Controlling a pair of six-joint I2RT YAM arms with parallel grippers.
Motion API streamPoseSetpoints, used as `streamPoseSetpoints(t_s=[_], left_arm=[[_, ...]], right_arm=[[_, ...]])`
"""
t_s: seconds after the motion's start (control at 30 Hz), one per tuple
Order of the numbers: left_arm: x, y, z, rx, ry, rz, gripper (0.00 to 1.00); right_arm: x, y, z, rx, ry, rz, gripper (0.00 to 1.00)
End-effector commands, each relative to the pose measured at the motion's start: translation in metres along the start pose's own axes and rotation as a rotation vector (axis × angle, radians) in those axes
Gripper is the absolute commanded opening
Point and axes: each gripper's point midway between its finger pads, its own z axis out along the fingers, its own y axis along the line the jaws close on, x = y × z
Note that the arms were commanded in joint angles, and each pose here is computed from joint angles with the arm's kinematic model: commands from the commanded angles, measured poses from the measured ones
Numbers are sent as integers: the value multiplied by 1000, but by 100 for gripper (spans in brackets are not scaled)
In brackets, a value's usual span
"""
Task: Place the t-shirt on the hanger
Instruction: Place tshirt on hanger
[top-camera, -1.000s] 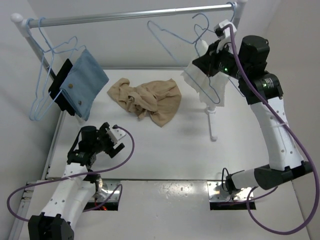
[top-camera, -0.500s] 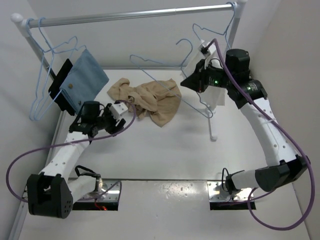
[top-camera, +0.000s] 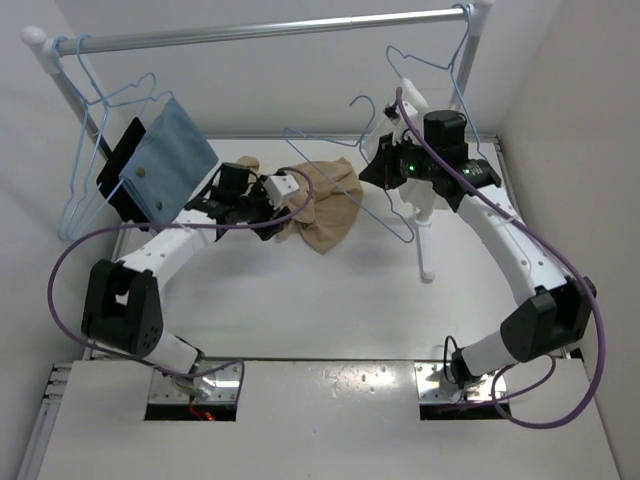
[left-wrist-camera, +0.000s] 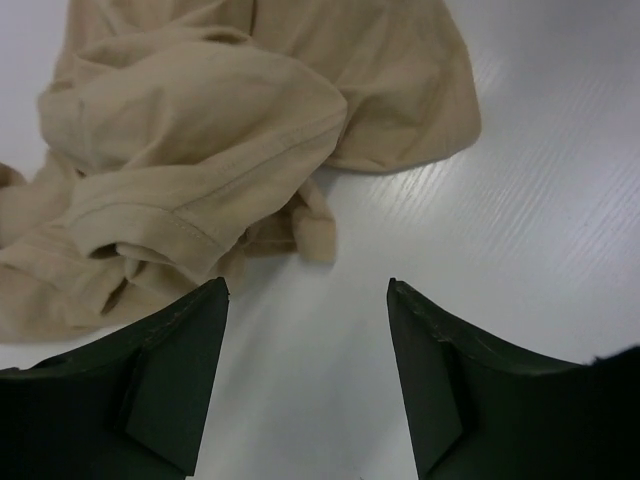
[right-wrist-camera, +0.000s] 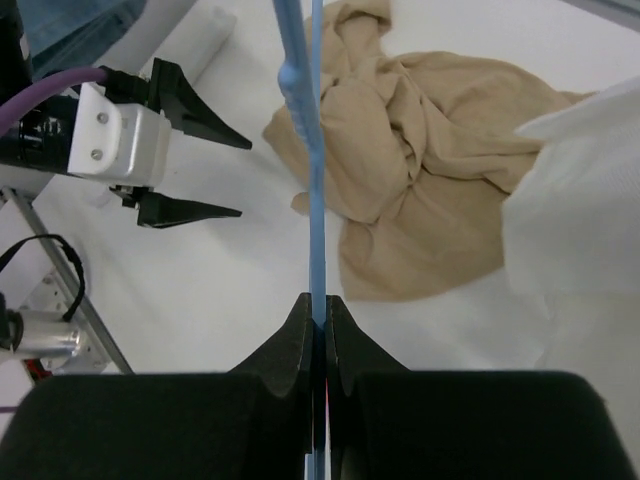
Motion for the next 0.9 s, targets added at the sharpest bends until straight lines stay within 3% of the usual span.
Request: streamPoseSetpoints(t_s=[0.0, 0.17, 0.27, 0.4, 0.5, 0.53, 0.63, 0.7, 0.87], left_arm=[[-13, 28, 6, -85, -52, -66, 70], [8, 50, 34, -143, 37, -87, 71], [7, 51, 50, -116, 25, -109, 69], [1, 42, 59, -72, 2, -120, 51], [2, 30, 64, -17, 3, -112, 24], [2, 23, 65, -1, 12, -101, 1], [-4, 2, 60, 66, 16, -50, 0], [-16, -18, 53, 128, 1, 66, 0], [-10, -115, 24, 477, 22, 354, 0]], right_arm=[[-30, -4, 3, 35, -88, -25, 0], [-18, -13, 16, 39, -52, -14, 0], [-20, -19, 25, 40, -39, -6, 0], [-15, -21, 32, 32, -12, 8, 0], [-15, -21, 32, 32, -12, 8, 0], [-13, -23, 32, 42, -4, 13, 0], [-13, -25, 32, 51, -5, 13, 0], [-11, -27, 31, 61, 3, 9, 0], [-7, -28, 32, 61, 11, 13, 0]])
